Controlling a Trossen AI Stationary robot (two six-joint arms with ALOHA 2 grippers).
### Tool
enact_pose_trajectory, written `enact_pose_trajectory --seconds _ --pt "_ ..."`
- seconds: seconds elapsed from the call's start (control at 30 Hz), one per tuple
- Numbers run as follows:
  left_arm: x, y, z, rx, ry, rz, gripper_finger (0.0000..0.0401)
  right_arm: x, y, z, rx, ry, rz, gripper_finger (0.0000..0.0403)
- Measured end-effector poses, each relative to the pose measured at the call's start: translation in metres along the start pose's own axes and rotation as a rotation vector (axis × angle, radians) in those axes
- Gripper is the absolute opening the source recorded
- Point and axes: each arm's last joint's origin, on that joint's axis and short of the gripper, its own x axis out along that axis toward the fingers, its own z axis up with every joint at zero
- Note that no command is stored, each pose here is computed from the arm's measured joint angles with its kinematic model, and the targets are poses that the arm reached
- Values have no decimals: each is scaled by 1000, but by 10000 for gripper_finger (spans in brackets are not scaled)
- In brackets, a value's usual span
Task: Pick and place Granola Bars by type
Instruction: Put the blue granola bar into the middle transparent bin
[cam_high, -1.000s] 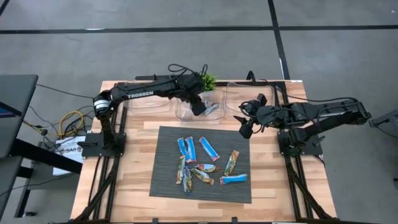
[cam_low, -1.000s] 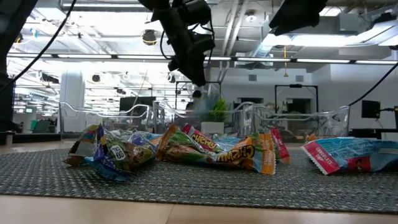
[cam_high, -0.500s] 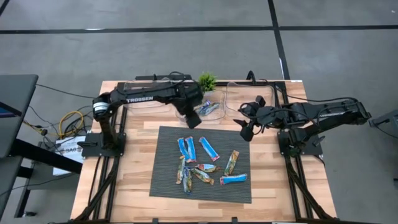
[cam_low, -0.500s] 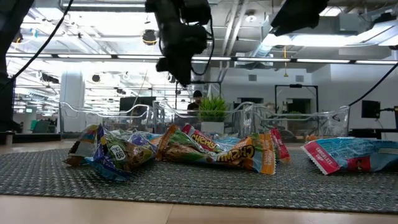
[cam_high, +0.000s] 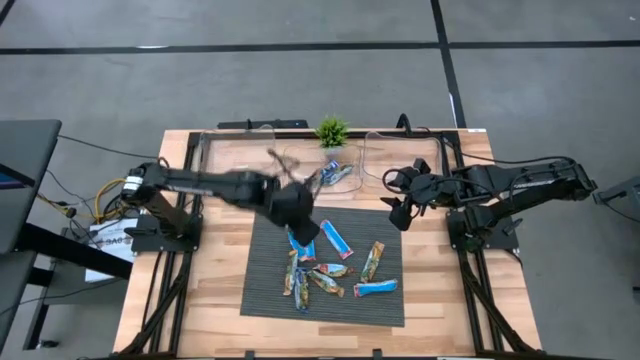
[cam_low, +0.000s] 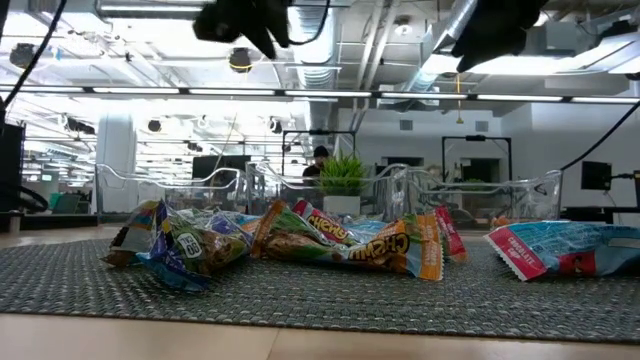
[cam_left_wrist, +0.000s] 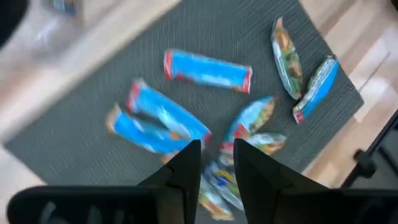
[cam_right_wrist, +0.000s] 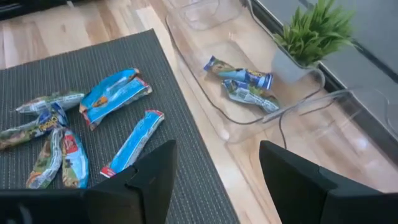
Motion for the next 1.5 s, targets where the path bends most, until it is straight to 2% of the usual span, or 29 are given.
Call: enact_pose_trajectory --seconds 0.1,0.23,0.43,0.57,0.8,1.1,1.27,1.5 --pt "9 -18 -23 -149 -4 4 86 0 1 -1 39 19 30 223" --pt "20 -40 -51 -317 -69 -3 86 -2 6 -5 15 46 76 223" --pt "48 -70 -83 -427 -32 -69 86 -6 13 -12 -36 79 98 223" --pt "78 -82 -100 -478 57 -54 86 -8 17 -14 -54 83 112 223" --pt "113 -81 -119 -523 96 72 90 -10 20 -15 -67 83 126 223" --pt "148 -78 -128 -532 137 165 148 -10 19 -15 -66 83 124 223" --pt "156 -74 -131 -535 144 220 166 -10 20 -14 -63 78 127 223" --pt "167 -71 -135 -547 153 262 170 -10 20 -14 -61 73 129 223"
